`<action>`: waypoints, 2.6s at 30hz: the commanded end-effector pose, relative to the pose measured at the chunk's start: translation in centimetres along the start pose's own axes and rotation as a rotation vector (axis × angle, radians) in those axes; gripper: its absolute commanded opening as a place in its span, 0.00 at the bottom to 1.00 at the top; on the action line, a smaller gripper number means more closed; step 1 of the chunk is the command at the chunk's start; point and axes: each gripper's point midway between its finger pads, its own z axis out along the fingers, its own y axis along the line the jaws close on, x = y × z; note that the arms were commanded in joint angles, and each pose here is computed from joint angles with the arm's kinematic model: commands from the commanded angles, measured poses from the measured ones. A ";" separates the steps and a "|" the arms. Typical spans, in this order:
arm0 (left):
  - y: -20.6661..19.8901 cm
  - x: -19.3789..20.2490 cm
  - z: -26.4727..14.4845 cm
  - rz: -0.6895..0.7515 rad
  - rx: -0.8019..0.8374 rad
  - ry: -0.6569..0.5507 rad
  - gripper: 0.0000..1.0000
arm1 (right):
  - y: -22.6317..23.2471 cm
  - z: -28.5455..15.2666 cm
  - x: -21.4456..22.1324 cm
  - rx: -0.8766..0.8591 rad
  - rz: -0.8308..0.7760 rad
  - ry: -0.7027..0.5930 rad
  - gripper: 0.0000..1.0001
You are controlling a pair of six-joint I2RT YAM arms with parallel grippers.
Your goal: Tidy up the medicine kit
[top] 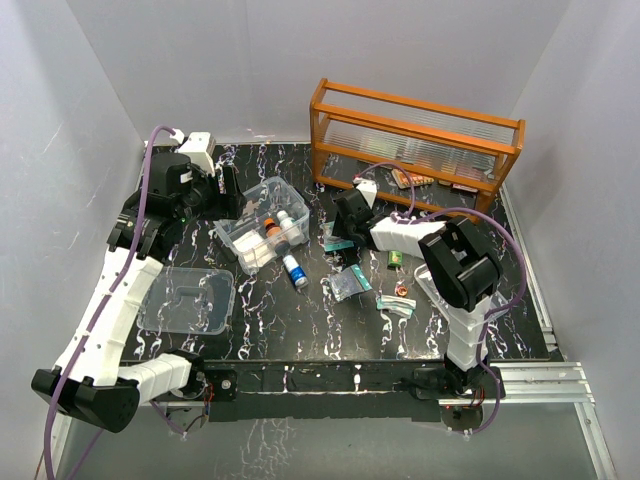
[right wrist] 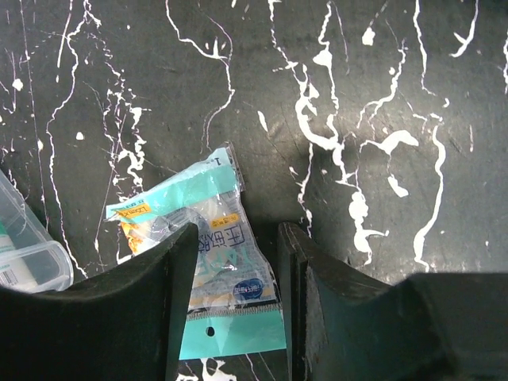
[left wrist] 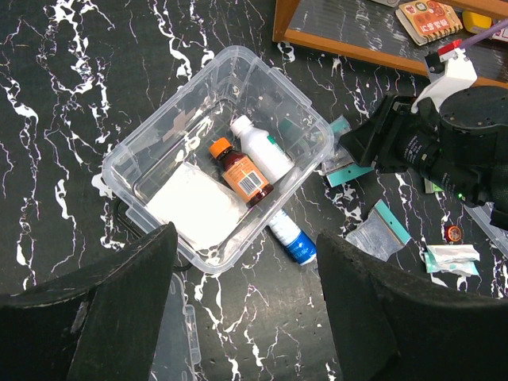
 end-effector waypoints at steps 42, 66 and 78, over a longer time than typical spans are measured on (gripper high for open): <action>-15.1 5.7 7.1 -0.479 0.567 0.206 0.56 | 8.5 -22.7 -7.1 -0.624 0.367 -0.148 0.17; -15.7 6.1 6.9 -0.350 0.612 0.194 0.13 | 6.8 -21.6 -6.0 -0.536 0.325 -0.160 0.39; -11.0 5.2 6.9 0.084 0.420 0.273 0.10 | 3.7 -22.7 -6.5 -0.438 0.303 -0.219 0.41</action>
